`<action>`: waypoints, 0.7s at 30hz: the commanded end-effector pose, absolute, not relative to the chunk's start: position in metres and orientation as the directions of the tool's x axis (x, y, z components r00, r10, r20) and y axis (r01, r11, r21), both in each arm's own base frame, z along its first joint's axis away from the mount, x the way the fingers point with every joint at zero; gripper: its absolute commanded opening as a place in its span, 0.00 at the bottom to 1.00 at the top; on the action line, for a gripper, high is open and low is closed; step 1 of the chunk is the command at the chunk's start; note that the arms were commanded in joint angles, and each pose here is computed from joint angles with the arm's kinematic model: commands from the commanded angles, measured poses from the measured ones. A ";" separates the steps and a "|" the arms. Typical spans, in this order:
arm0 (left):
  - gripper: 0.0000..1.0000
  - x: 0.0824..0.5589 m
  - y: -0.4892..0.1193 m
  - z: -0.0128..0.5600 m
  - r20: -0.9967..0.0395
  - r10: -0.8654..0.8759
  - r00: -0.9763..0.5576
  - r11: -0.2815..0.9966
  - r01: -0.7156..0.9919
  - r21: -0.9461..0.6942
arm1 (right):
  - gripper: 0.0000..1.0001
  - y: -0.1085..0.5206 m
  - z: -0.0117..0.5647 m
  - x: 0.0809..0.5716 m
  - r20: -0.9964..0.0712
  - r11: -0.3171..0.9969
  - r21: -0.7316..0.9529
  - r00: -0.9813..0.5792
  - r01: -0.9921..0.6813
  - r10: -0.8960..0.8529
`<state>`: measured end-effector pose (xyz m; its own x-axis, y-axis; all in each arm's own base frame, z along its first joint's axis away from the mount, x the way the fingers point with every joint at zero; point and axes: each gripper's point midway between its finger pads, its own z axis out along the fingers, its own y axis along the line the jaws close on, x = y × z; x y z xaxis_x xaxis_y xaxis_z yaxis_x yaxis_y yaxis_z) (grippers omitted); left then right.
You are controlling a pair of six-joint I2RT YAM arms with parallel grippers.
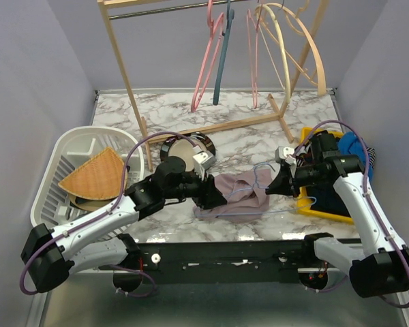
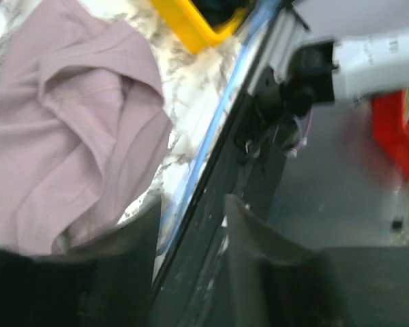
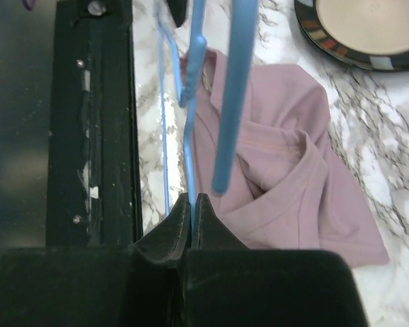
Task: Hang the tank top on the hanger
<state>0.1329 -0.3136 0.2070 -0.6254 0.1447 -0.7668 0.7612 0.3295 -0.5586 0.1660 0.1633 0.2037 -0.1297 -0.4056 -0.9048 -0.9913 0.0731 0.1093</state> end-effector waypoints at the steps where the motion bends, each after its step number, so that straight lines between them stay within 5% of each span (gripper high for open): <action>1: 0.71 0.173 -0.289 0.189 -0.774 0.092 -0.626 0.589 0.662 -0.465 | 0.01 0.144 0.198 0.167 -0.851 0.199 0.046 -0.143 -0.979 -0.506; 4: 0.81 0.185 -0.264 0.168 -0.743 0.117 -0.659 0.727 0.566 -0.388 | 0.01 0.130 0.199 0.173 -0.818 0.287 -0.025 -0.146 -0.957 -0.556; 11: 0.95 0.182 -0.247 0.137 -0.670 0.165 -0.724 0.814 0.484 -0.322 | 0.01 0.110 0.209 0.181 -0.795 0.413 -0.167 -0.125 -0.895 -0.593; 15: 0.94 0.185 -0.249 0.124 -0.647 0.190 -0.738 0.850 0.454 -0.268 | 0.01 0.107 0.201 0.178 -0.781 0.421 -0.151 -0.154 -0.894 -0.606; 21: 0.80 0.187 -0.261 0.108 -0.614 0.252 -0.748 0.874 0.449 -0.188 | 0.01 0.114 0.198 0.171 -0.795 0.390 -0.109 -0.155 -0.914 -0.587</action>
<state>0.1785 -0.2598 0.1068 -0.7575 0.2472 -0.6043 0.4805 0.8376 -0.2598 0.1717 0.1132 0.2012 -0.1403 -0.5908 -0.7945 -0.9138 0.3861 -0.1257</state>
